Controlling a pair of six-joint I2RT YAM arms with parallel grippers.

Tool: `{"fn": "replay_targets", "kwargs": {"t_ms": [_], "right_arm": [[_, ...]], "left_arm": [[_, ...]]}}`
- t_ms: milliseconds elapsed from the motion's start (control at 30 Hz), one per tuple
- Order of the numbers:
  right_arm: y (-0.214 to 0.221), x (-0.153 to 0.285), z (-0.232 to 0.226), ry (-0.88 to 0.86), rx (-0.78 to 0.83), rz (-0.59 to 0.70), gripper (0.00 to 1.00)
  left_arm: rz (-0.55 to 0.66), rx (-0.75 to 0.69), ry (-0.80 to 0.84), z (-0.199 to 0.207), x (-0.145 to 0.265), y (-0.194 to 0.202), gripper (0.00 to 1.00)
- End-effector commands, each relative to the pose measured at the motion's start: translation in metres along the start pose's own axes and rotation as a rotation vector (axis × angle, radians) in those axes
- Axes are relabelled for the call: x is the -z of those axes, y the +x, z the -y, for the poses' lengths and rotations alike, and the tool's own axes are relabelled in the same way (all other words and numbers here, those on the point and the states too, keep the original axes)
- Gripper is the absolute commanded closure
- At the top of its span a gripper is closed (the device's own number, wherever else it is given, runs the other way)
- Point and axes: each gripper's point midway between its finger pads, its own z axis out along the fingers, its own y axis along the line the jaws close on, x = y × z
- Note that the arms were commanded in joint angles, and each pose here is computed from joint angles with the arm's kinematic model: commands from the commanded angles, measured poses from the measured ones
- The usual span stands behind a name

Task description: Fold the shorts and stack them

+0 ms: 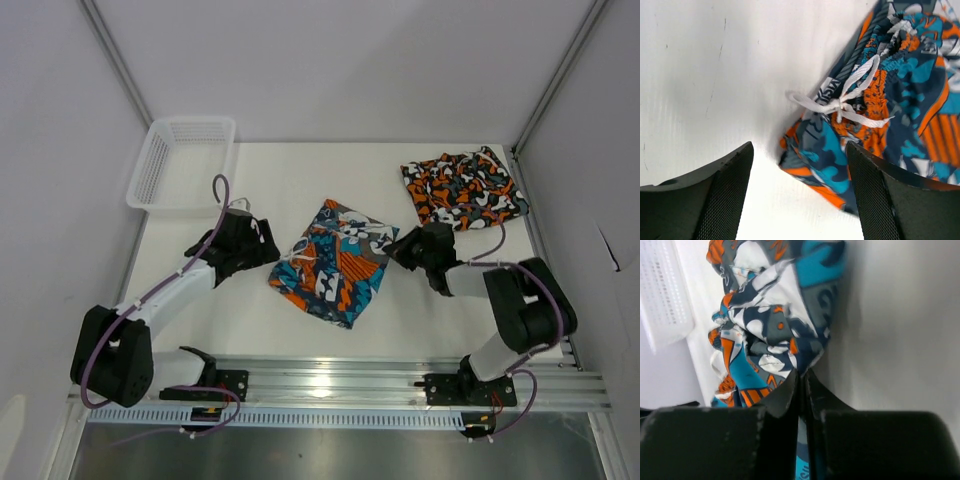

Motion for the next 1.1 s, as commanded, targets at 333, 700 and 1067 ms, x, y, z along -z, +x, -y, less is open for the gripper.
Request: {"fn": "replay_targets", "kwargs": {"t_ms": [333,700,1067], "right_arm": [[0.166,0.140,0.032,0.205,0.297,-0.153,0.19],[0.087,0.126,-0.028,0.112,0.549,-0.169,0.16],[0.090,0.057,-0.070,0.016,0.760,-0.312,0.52]], "left_arm": [[-0.010,0.014,0.011,-0.004,0.023,0.006,0.18],[-0.012,0.032,0.017,-0.012,0.025,0.023,0.13],[0.013,-0.025,0.129,-0.007,0.024,0.038,0.29]]}}
